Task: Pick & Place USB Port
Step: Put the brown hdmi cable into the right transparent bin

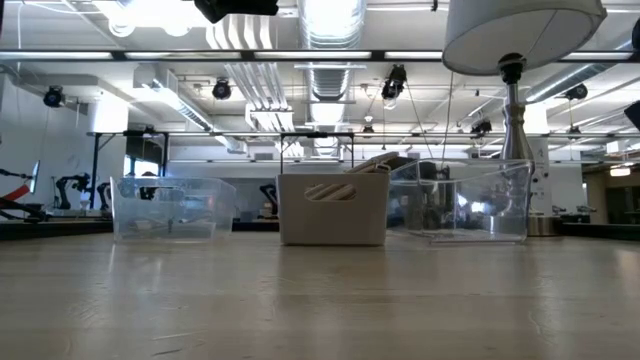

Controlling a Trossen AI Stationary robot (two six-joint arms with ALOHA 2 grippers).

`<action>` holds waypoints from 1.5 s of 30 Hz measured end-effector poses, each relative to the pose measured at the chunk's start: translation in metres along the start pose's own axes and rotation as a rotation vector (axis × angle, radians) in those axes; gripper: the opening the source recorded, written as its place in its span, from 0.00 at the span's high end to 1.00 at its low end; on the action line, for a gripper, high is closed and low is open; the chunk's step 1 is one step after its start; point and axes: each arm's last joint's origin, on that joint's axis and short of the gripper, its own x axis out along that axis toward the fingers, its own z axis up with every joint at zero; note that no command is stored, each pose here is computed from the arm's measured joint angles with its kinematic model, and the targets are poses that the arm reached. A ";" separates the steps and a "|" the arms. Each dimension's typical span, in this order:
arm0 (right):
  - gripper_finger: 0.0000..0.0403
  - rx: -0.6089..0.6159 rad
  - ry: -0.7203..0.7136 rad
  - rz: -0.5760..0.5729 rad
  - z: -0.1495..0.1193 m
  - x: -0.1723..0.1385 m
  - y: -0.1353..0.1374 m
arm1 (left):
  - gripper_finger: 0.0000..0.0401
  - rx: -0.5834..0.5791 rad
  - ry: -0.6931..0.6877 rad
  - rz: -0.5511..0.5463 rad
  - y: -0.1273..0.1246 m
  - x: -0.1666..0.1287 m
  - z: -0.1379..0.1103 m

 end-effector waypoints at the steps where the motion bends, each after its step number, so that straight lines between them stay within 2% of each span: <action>1: 0.86 -0.013 -0.008 0.015 0.001 -0.002 0.002 | 0.69 0.001 0.000 0.000 0.000 0.000 0.000; 4: 0.92 -0.047 -0.030 0.061 0.003 -0.009 0.009 | 0.69 0.001 0.000 0.000 0.000 0.000 0.000; 9: 0.92 -0.125 -0.087 0.092 0.007 -0.024 0.019 | 0.69 0.002 0.000 0.000 0.000 0.000 0.000; 15: 0.90 -0.251 -0.313 0.078 0.023 -0.057 0.030 | 0.69 0.002 0.000 0.000 0.000 0.000 0.000; 19: 0.90 -0.307 -0.478 -0.014 0.032 -0.089 0.024 | 0.69 0.002 0.000 0.000 0.000 0.000 0.000; 25: 0.90 -0.258 -0.699 -0.200 0.041 -0.140 -0.011 | 0.69 0.008 0.000 0.000 0.000 0.000 0.000; 33: 0.89 -0.164 -0.863 -0.407 0.060 -0.183 -0.070 | 0.69 0.021 0.000 0.000 0.000 0.000 0.000; 38: 0.89 -0.136 -0.835 -0.542 0.075 -0.191 -0.107 | 0.69 0.021 0.001 0.000 0.000 0.000 0.000; 45: 0.89 -0.054 -0.758 -0.637 0.094 -0.192 -0.150 | 0.69 0.028 0.018 -0.001 -0.001 0.002 -0.005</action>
